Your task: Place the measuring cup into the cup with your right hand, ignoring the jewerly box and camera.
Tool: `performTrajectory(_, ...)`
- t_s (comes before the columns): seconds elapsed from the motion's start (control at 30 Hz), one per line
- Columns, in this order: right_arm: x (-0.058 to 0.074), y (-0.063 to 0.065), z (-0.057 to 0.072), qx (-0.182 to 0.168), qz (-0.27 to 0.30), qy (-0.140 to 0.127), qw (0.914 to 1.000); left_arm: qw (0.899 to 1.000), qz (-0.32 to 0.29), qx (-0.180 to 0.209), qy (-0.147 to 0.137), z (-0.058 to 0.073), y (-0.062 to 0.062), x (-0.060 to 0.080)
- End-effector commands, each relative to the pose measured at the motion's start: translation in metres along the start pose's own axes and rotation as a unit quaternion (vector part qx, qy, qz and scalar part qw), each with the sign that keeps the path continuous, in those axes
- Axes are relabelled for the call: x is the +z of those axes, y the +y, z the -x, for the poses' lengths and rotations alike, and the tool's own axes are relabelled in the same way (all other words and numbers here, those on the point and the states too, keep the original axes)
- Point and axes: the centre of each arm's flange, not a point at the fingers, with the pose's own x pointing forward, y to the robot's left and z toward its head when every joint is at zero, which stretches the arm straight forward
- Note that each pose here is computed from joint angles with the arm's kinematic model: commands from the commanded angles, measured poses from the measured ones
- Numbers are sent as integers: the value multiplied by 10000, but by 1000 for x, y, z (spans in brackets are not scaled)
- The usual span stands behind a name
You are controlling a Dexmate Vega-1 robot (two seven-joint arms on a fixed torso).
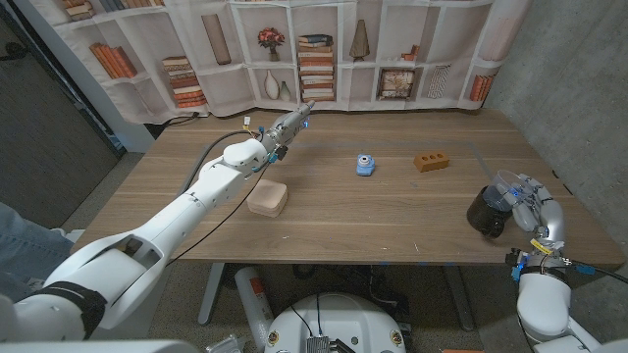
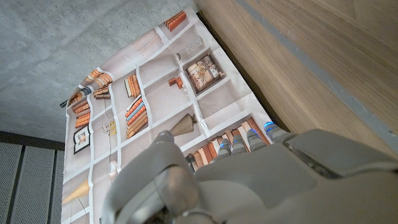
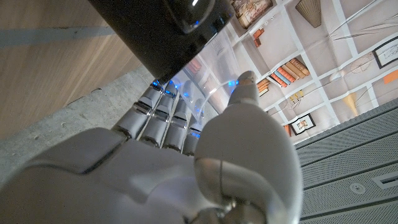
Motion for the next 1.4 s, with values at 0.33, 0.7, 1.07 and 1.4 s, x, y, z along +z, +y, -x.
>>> performTrajectory(0.33, -9, 0, 5, -36, -44, 116, 9999, 9999, 23, -75, 79, -10, -5, -5)
performTrajectory(0.7, -10, -1, 12, 71, -35, 92, 9999, 9999, 31, -114, 74, -12, -7, -5)
performTrajectory(1.07, -6, 0, 10, 239, 110, 90, 9996, 9998, 63, -137, 110, -12, -8, -10)
performTrajectory(1.4, -1, 3, 3, 357, 235, 5, 9991, 9998, 57, -129, 124, -12, -7, -10)
